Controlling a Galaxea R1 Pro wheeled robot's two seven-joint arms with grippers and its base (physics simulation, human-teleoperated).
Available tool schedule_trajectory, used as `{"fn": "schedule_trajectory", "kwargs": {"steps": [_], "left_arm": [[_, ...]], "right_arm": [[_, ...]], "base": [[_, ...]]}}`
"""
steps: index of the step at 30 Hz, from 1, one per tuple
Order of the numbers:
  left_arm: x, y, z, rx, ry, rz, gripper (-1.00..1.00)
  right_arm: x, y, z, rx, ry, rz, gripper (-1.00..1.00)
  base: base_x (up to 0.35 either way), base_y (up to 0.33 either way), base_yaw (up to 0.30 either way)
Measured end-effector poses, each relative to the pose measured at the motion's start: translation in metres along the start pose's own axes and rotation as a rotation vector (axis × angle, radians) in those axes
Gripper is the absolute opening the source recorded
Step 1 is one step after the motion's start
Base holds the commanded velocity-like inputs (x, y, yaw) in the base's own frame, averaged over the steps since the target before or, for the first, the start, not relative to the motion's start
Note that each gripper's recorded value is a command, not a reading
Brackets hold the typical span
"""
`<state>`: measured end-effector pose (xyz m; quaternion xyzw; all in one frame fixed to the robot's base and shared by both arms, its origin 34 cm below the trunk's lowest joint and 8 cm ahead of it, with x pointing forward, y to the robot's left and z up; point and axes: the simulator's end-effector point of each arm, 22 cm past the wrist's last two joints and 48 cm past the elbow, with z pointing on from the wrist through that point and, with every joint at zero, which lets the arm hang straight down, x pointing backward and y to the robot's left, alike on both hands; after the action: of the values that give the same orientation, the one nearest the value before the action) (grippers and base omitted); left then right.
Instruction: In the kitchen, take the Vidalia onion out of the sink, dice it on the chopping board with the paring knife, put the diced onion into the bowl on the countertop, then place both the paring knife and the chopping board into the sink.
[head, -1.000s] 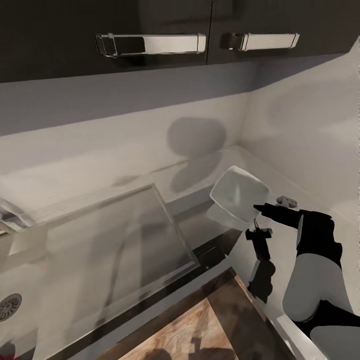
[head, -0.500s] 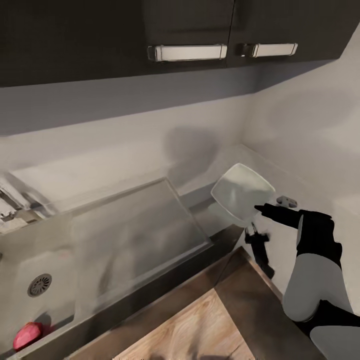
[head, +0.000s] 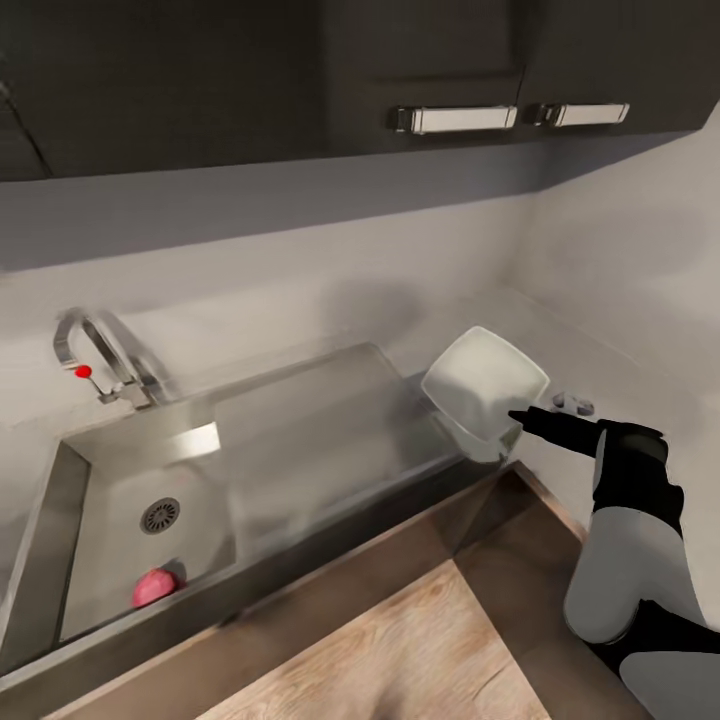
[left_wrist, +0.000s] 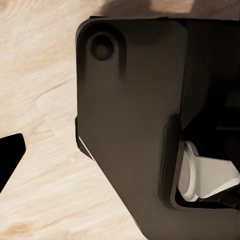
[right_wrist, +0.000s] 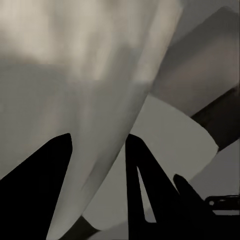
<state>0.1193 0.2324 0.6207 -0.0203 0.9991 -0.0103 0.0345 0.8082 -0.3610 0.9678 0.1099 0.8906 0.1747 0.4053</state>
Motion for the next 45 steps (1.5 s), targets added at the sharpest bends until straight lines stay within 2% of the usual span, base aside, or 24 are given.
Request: {"fn": "schedule_trajectory", "kwargs": {"steps": [29,45], "left_arm": [[-0.009,0.0,0.0,0.001,-0.023,0.0,1.0],[-0.01,0.0,0.0,0.001,-0.024,0.001,1.0]], "right_arm": [[-0.012,0.011,-0.01,-0.028,-0.022,-0.015,-1.0],[-0.01,0.014,-0.008,-0.033,-0.019,-0.015,-1.0]], "base": [[-0.261,0.213,0.043],[-0.261,0.223,0.262]]}}
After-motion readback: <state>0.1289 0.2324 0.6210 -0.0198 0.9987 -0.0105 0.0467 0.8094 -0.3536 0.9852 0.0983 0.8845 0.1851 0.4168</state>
